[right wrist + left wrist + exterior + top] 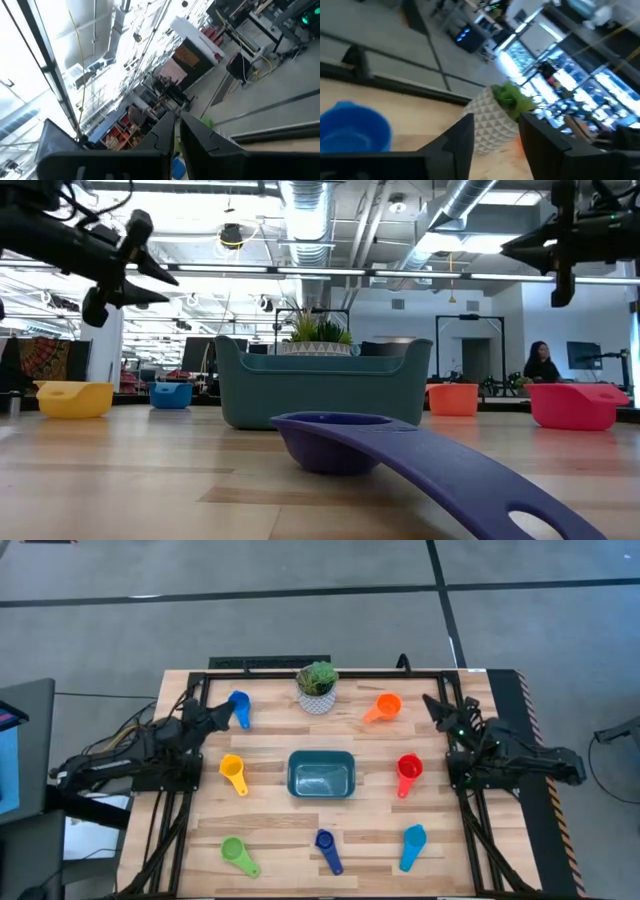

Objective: Nest measuring cups in basket
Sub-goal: Stack the red measuring cup on top of the orange measuring cup

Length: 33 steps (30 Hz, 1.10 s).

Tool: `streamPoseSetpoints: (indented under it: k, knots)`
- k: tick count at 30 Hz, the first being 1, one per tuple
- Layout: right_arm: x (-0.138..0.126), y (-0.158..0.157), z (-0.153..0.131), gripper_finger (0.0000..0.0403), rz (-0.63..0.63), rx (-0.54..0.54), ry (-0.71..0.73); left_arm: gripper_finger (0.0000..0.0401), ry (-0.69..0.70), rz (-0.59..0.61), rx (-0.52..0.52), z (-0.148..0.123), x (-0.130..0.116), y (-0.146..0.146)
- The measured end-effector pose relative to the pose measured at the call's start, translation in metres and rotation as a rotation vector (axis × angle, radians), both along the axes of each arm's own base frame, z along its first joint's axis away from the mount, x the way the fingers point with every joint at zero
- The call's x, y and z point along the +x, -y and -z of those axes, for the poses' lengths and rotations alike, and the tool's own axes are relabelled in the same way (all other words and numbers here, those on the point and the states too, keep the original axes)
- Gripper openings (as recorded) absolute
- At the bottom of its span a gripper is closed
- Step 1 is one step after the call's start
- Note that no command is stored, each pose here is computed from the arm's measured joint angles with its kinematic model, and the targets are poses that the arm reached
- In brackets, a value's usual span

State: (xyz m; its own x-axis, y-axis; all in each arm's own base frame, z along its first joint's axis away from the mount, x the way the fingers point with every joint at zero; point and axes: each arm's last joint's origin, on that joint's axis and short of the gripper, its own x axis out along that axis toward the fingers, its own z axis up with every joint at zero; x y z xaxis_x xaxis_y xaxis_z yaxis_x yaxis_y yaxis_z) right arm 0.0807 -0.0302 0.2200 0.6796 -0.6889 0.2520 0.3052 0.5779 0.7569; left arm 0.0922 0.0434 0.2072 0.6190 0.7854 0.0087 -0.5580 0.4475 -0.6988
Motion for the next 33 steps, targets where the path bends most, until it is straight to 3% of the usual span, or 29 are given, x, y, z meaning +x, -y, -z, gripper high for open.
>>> streamPoseSetpoints:
  k: [4,14,22,27,33]
  knots:
    - [-0.003,0.001,-0.008,0.0056,0.028,-0.009,0.019,0.0167,0.0,0.006,-0.085,0.001,0.013,-0.007]
    - [0.009,0.003,-0.002,0.0094,-0.019,0.057,-0.027,0.0181,-0.249,0.0,-0.195,-0.019,0.052,-0.042]
    - [0.031,0.009,0.021,0.012,0.002,0.262,-0.139,0.0181,-0.534,0.132,-0.141,-0.06,0.086,-0.075]
    - [0.039,0.013,0.037,0.012,0.031,0.409,-0.176,0.0181,-0.602,0.18,-0.071,-0.086,0.113,-0.088]
    - [0.042,0.014,0.05,0.012,0.048,0.479,-0.258,0.0181,-0.682,0.293,0.01,-0.105,0.156,-0.094]
